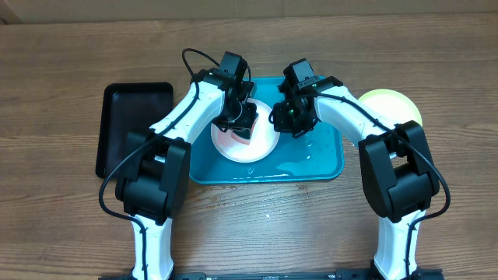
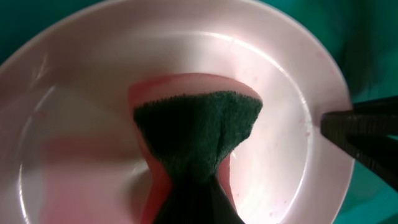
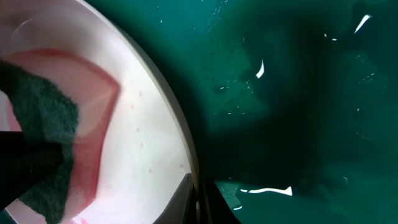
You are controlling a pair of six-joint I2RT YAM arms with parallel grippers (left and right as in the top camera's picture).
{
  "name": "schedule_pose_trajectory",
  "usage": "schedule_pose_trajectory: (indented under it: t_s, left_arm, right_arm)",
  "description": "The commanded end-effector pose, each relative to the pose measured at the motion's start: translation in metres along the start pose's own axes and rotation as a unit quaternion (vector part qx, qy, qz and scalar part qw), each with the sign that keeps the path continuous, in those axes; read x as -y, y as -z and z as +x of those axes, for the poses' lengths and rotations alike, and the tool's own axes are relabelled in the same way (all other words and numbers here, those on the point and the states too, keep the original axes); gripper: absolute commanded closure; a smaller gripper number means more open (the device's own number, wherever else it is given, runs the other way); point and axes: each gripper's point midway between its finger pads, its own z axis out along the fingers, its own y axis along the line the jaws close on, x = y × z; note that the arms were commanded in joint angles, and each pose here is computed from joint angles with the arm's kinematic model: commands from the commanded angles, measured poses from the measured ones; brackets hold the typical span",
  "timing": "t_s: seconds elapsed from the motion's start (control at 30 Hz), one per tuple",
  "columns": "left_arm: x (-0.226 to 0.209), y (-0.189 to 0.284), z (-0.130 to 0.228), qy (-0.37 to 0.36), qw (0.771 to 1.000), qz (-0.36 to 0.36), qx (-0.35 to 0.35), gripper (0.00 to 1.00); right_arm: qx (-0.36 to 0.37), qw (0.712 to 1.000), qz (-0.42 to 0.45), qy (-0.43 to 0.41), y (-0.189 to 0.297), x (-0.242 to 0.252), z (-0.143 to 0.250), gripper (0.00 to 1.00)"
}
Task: Clean dirty plates on tray and stack at the side
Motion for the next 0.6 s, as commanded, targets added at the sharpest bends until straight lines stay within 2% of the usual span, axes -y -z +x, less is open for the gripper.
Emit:
schedule_pose_trajectory:
  t_s: [0.0,0.13,0.27,0.43,0.57]
  left_arm:
    - [0.001,-0.001,-0.003,0.008,1.0,-0.004,0.009,0.96]
    - [-0.05,0.007,-0.01,0.094,0.986,-0.133,0.041,0.96]
    - [-0.081,0.018,-0.004,0.145,0.965,-0.214,0.05,0.96]
    - [-0.086,0.021,0.012,0.151,0.962,-0.228,0.02,0.96]
    - [-0.078,0.019,0.032,0.121,0.969,-0.213,-0.032,0.96]
  right_arm:
    - [-0.011,1.0,-0.004,0.001,-0.008,0.0,0.005,0.96]
    - [-0.011,1.0,-0.003,0.001,-0.008,0.0,0.005,0.96]
    - [-0.011,1.0,-0.003,0.001,-0.008,0.0,0.005,0.96]
    - [-0.01,1.0,-0.004,0.001,-0.008,0.0,0.004,0.96]
    - [-0.01,1.0,-0.004,0.001,-0.008,0.0,0.004,0.96]
